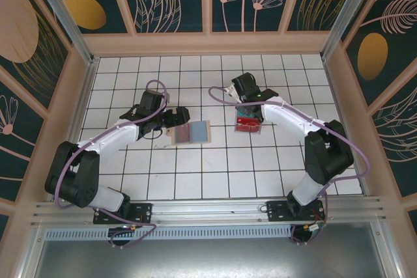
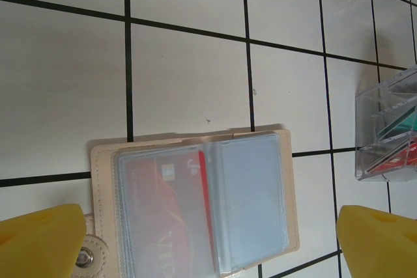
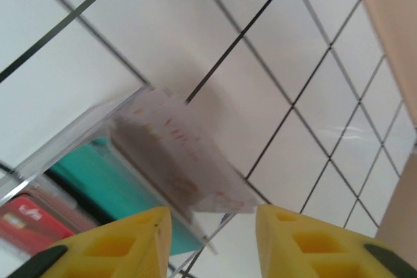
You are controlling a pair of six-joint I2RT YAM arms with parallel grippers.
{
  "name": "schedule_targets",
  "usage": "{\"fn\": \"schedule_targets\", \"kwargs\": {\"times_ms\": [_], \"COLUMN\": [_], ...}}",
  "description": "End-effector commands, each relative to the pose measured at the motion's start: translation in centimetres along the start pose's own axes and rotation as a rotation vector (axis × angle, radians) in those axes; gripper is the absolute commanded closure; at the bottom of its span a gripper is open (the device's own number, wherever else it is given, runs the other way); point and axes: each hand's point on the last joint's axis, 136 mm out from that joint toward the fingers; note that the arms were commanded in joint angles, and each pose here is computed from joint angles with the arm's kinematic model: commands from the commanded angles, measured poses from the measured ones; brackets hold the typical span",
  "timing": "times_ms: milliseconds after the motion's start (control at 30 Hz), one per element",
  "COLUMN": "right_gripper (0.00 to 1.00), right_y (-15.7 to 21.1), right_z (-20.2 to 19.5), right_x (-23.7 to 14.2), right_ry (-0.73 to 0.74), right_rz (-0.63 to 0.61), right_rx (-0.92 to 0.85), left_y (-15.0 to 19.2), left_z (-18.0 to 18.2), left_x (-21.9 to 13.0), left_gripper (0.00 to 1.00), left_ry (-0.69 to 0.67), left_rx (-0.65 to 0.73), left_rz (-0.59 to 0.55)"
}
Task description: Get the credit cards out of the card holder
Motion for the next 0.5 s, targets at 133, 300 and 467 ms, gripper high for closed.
{"fn": "schedule_targets", "kwargs": {"times_ms": [133, 300, 467], "right_gripper": [0.57, 0.58, 0.62], "right_y": [1.9, 1.4, 0.8], "right_z": [0.8, 0.1, -2.0], "right_x": [1.3, 2.6, 3.6], "right_ry": [-0.010, 0.056, 0.118], "right_rz": [0.076, 0.088, 0.096], "right_rx": [0.021, 0.036, 0.091], "left_y": [0.6, 0.5, 0.6], "left_z": [0.2, 0.3, 0.4], "left_x": [-0.5, -0.8, -0.9], "left_gripper": [0.02, 0.02, 0.01], "left_ry": [0.001, -0.004, -0.011], "left_rx": [0.007, 0.007, 0.002], "left_rz": [0.000, -0.007, -0.009]}}
Point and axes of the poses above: each hand's point on the last joint's axis, 136 mm out from that joint toward the fingers, its own x axis out along the fingers, its own z axis along the line the jaws close on, y = z × x, and after that the axes turned 12 degrees about x, right-handed
